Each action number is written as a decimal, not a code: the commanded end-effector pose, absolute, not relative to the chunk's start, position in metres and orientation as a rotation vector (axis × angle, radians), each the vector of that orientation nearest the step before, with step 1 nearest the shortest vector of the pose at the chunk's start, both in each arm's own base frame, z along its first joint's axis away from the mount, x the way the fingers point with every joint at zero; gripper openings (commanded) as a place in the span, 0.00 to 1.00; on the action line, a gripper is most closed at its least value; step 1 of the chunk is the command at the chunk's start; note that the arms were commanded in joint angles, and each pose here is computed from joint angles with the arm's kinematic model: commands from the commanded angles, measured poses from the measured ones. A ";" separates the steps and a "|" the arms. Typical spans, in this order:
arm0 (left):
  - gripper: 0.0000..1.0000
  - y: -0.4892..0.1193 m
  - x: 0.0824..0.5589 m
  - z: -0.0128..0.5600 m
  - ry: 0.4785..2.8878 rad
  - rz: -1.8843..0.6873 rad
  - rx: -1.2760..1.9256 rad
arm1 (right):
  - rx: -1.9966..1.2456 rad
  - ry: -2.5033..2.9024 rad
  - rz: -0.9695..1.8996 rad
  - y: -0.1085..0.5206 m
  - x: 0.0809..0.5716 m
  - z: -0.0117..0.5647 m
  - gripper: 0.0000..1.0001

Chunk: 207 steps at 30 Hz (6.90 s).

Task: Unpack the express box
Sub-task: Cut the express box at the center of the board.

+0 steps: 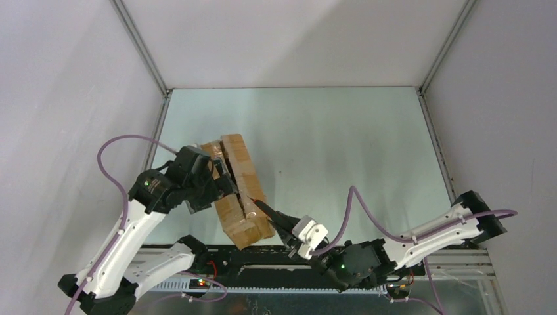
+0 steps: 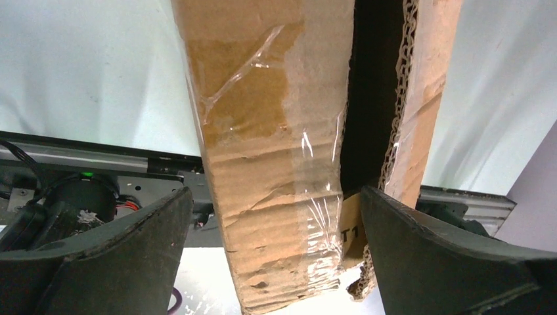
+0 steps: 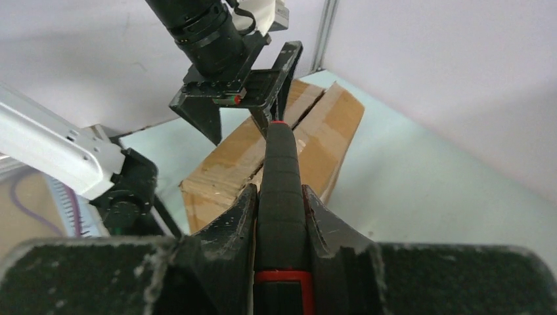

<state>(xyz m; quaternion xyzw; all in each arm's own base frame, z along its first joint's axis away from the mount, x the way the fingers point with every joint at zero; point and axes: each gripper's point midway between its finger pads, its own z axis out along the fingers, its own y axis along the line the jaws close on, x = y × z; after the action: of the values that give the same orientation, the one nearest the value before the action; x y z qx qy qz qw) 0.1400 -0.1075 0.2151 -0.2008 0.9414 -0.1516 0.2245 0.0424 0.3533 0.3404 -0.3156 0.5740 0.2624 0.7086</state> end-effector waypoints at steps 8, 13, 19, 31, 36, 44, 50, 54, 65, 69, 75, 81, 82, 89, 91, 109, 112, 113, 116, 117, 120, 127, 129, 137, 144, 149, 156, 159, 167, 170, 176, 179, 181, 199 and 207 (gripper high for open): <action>0.97 -0.118 0.128 0.200 2.652 -0.396 -0.578 | -0.279 1.689 1.114 0.321 0.033 0.330 0.00; 0.92 -0.120 0.119 0.184 2.700 -0.381 -0.607 | -0.220 1.798 1.146 0.323 0.030 0.307 0.00; 0.76 -0.127 0.119 0.192 2.691 -0.431 -0.636 | -0.069 1.898 1.265 0.326 0.030 0.280 0.00; 0.58 -0.144 0.134 0.221 2.584 -0.588 -0.712 | 0.220 1.854 1.466 0.329 0.049 0.277 0.00; 0.58 -0.149 0.141 0.227 2.537 -0.638 -0.737 | 0.290 1.845 1.485 0.331 0.052 0.275 0.00; 0.59 -0.150 0.144 0.230 2.509 -0.656 -0.755 | 0.427 1.799 1.529 0.323 0.057 0.271 0.00; 0.58 -0.150 0.143 0.228 2.504 -0.669 -0.763 | 0.491 1.773 1.528 0.322 0.061 0.265 0.00; 0.58 -0.149 0.142 0.228 2.501 -0.672 -0.761 | 0.488 1.729 1.559 0.321 0.058 0.273 0.00; 0.57 -0.151 0.142 0.227 2.499 -0.683 -0.766 | 0.482 1.724 1.557 0.330 0.055 0.271 0.00; 0.57 -0.152 0.141 0.227 2.505 -0.680 -0.761 | 0.476 1.725 1.558 0.335 0.059 0.269 0.00; 0.57 -0.154 0.145 0.232 2.470 -0.709 -0.777 | 0.408 1.808 1.572 0.352 0.053 0.261 0.00; 0.57 -0.155 0.152 0.238 2.403 -0.762 -0.824 | 0.407 1.895 1.517 0.350 0.049 0.240 0.00; 0.57 -0.155 0.152 0.237 2.400 -0.762 -0.829 | 0.406 1.905 1.503 0.350 0.050 0.236 0.00; 0.56 -0.158 0.152 0.238 2.374 -0.814 -0.864 | 0.401 1.942 1.463 0.352 0.052 0.223 0.00; 0.56 -0.158 0.150 0.238 2.378 -0.816 -0.862 | 0.406 1.957 1.430 0.349 0.055 0.216 0.00; 0.55 -0.159 0.139 0.226 2.442 -0.814 -0.865 | 0.307 1.888 1.271 0.338 0.076 0.210 0.00; 0.55 -0.157 0.138 0.224 2.444 -0.807 -0.862 | 0.306 1.888 1.281 0.337 0.078 0.207 0.00; 0.55 -0.158 0.139 0.224 2.440 -0.812 -0.864 | 0.307 1.889 1.276 0.336 0.078 0.206 0.00; 0.54 -0.158 0.138 0.221 2.445 -0.814 -0.870 | 0.311 1.886 1.250 0.330 0.083 0.203 0.00; 0.54 -0.157 0.137 0.219 2.457 -0.804 -0.869 | 0.311 1.883 1.243 0.328 0.084 0.203 0.00; 0.53 -0.156 0.133 0.212 2.480 -0.787 -0.873 | 0.324 1.867 1.227 0.321 0.091 0.204 0.00; 0.53 -0.156 0.133 0.210 2.476 -0.791 -0.882 | 0.306 1.850 1.238 0.319 0.093 0.208 0.00; 0.53 -0.157 0.134 0.210 2.482 -0.786 -0.877 | 0.296 1.855 1.230 0.320 0.093 0.206 0.00; 0.59 -0.159 0.134 0.216 2.490 -0.791 -0.837 | 0.285 1.868 1.201 0.314 0.101 0.199 0.00; 0.70 -0.163 0.135 0.212 2.502 -0.792 -0.862 | 0.228 1.879 1.226 0.327 0.094 0.197 0.00; 0.67 -0.161 0.140 0.218 2.462 -0.798 -0.889 | 0.186 1.904 1.259 0.333 0.085 0.194 0.00; 0.63 -0.157 0.143 0.225 2.404 -0.827 -0.917 | 0.187 1.913 1.283 0.318 0.079 0.191 0.00; 0.60 -0.156 0.143 0.226 2.386 -0.839 -0.931 | 0.176 1.897 1.309 0.314 0.077 0.196 0.00; 0.57 -0.160 0.146 0.227 2.378 -0.860 -0.938 | 0.135 1.896 1.427 0.330 0.064 0.208 0.00; 0.57 -0.159 0.145 0.225 2.389 -0.845 -0.934 | 0.181 1.909 1.413 0.327 0.067 0.208 0.00; 0.56 -0.161 0.146 0.225 2.387 -0.854 -0.933 | 0.184 1.892 1.400 0.326 0.068 0.216 0.00; 0.56 -0.162 0.148 0.228 2.369 -0.875 -0.935 | 0.189 1.923 1.354 0.325 0.067 0.206 0.00; 0.56 -0.162 0.148 0.229 2.367 -0.877 -0.937 | 0.187 1.929 1.330 0.325 0.068 0.202 0.00; 0.52 -0.149 0.147 0.229 2.296 -0.881 -1.008 | 0.067 1.944 1.430 0.332 0.046 0.208 0.00; 0.52 -0.147 0.148 0.227 2.288 -0.870 -1.023 | 0.068 1.950 1.497 0.334 0.039 0.215 0.00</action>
<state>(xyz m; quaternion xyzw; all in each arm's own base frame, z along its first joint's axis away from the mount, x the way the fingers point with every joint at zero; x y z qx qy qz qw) 0.1260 -0.1357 0.2020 -0.3473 0.8775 -0.2575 0.2073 0.0509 0.3351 0.2429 0.0754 0.7178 0.6014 0.3426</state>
